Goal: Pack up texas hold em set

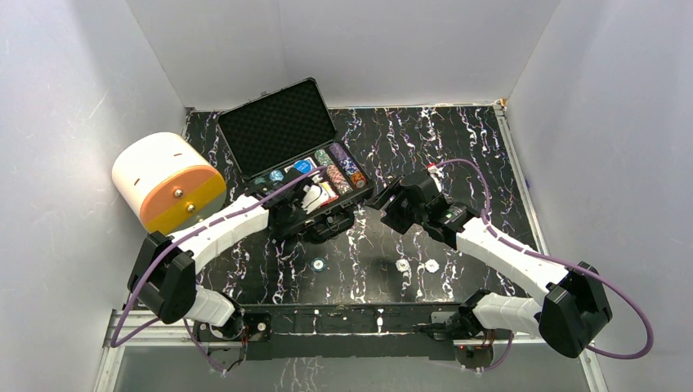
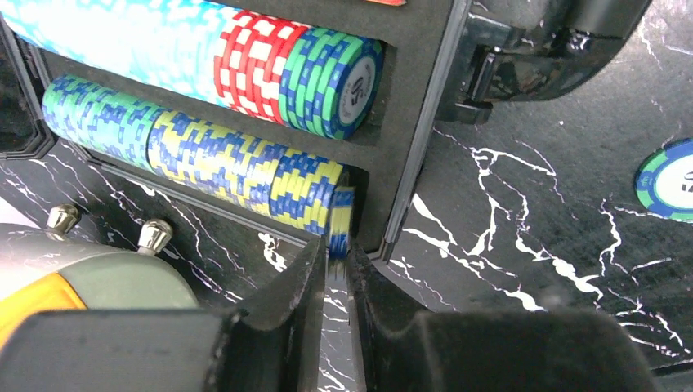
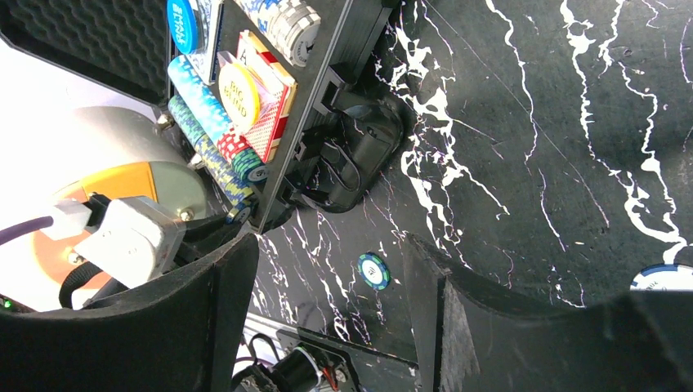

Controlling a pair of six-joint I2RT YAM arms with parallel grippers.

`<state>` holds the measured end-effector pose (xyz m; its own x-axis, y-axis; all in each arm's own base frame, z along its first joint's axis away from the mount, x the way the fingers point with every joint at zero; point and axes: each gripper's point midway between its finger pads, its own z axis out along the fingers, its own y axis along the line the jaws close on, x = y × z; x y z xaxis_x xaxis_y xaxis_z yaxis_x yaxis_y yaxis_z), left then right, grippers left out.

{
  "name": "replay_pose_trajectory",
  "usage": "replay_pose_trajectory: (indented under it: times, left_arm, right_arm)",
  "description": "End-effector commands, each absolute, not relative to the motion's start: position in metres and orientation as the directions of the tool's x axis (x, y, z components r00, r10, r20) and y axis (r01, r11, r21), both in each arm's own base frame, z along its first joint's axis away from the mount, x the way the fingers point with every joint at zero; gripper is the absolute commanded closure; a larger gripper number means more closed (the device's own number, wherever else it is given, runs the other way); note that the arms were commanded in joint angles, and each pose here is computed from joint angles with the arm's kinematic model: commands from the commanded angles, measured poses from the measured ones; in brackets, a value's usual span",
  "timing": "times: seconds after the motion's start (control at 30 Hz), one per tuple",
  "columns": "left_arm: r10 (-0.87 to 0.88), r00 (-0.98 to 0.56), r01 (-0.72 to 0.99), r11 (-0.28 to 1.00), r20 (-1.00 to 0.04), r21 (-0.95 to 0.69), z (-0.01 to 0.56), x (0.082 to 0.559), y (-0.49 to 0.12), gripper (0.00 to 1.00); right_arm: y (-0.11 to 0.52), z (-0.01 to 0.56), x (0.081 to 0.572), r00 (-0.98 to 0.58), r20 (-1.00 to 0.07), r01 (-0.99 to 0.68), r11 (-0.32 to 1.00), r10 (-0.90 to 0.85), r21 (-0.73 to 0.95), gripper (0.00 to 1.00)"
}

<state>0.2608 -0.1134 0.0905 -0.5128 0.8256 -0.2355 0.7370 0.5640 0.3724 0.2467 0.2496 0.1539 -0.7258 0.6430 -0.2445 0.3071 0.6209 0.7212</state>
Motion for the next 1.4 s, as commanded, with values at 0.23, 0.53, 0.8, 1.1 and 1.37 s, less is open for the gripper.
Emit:
replay_pose_trajectory:
  times: [0.23,0.53,0.8,1.1,1.37]
  left_arm:
    - [0.800,-0.531,0.680,0.598,-0.279,0.423,0.106,0.271,-0.110,0.64]
    - [0.715,-0.459,0.676,0.666,-0.527,0.315,0.159,0.267,-0.143,0.58]
    - [0.301,-0.325,0.416,0.897,-0.896,0.151,0.281,0.291,-0.158,0.30]
    - [0.046,-0.242,0.447,0.892,-0.969,-0.069,0.362,0.273,-0.173,0.02]
    - [-0.027,-0.232,0.251,0.964,-0.972,-0.087,0.390,0.279,-0.138,0.02]
  right_arm:
    - [0.253,0.167,0.253,-0.715,-0.251,0.280,0.596,0.653,0.753,0.27]
    - [0.256,0.164,0.253,-0.745,-0.288,0.230,0.637,0.602,0.736,0.27]
    - [0.280,0.138,0.248,-0.856,-0.381,0.046,0.785,0.350,0.618,0.26]
    - [0.347,0.097,0.208,-0.862,-0.489,-0.303,0.907,-0.131,0.291,0.22]
    - [0.386,0.059,0.175,-0.809,-0.434,-0.499,0.854,-0.396,0.151,0.23]
